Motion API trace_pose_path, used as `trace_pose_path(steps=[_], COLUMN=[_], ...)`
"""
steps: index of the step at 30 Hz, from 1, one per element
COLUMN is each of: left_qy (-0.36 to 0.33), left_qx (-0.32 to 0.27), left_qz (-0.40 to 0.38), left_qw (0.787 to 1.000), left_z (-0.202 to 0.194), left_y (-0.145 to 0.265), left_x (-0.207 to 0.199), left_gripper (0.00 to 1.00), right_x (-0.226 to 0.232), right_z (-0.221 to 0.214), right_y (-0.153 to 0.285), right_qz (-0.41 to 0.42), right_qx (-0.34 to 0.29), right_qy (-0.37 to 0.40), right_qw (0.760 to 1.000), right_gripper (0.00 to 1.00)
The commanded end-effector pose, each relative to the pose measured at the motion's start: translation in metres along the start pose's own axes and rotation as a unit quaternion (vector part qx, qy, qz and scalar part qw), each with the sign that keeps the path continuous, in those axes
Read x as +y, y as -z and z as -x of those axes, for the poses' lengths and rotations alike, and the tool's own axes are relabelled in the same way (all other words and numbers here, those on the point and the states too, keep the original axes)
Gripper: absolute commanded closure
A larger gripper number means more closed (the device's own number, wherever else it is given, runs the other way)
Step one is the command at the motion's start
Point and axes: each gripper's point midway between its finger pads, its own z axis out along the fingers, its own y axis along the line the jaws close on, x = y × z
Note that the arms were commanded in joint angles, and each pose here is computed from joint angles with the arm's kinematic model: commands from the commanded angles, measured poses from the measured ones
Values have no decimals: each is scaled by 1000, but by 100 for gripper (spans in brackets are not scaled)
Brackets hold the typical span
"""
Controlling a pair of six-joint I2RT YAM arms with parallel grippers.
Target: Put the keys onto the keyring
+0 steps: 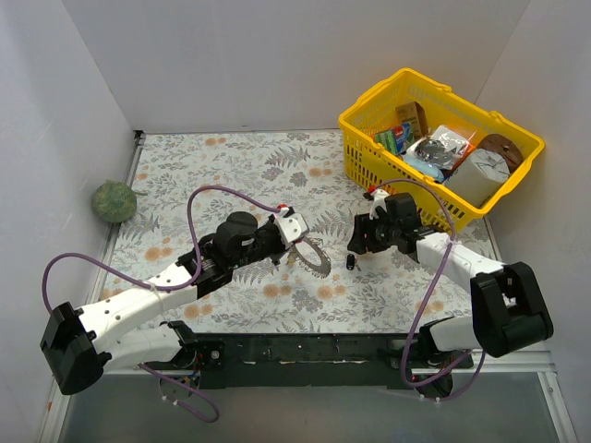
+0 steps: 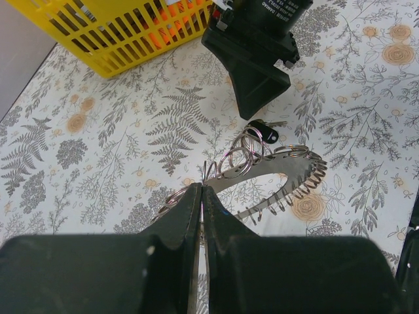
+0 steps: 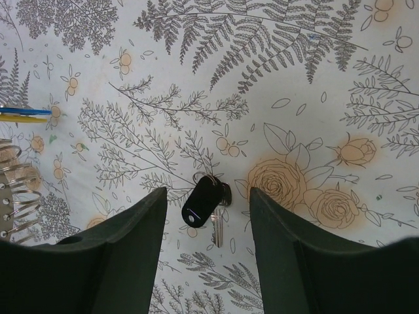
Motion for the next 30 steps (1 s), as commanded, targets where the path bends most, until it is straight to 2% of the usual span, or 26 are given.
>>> trace_pose_path(steps=[1,13,25,30], left_qy=[0,3,4,4], left_qx=[-28,-27,-25,-27], left_qz=[7,5,1,2], left_qw=[1000,1000,1000,1000], left_z=[18,17,14,16], left_y=[2,1,0,0], left_x=[3,2,0,1], left_gripper=[100,100,100,100], right_x=[8,9,4,5], right_z=[15,6,-16,-22], right_y=[-4,-24,-34,-38], right_qz=[8,-24,-50,-47], right_qx=[0,46,92,101], right_qy=[20,51,72,74], right_qw=[1000,997,992,991], right_gripper=[40,43,55,68])
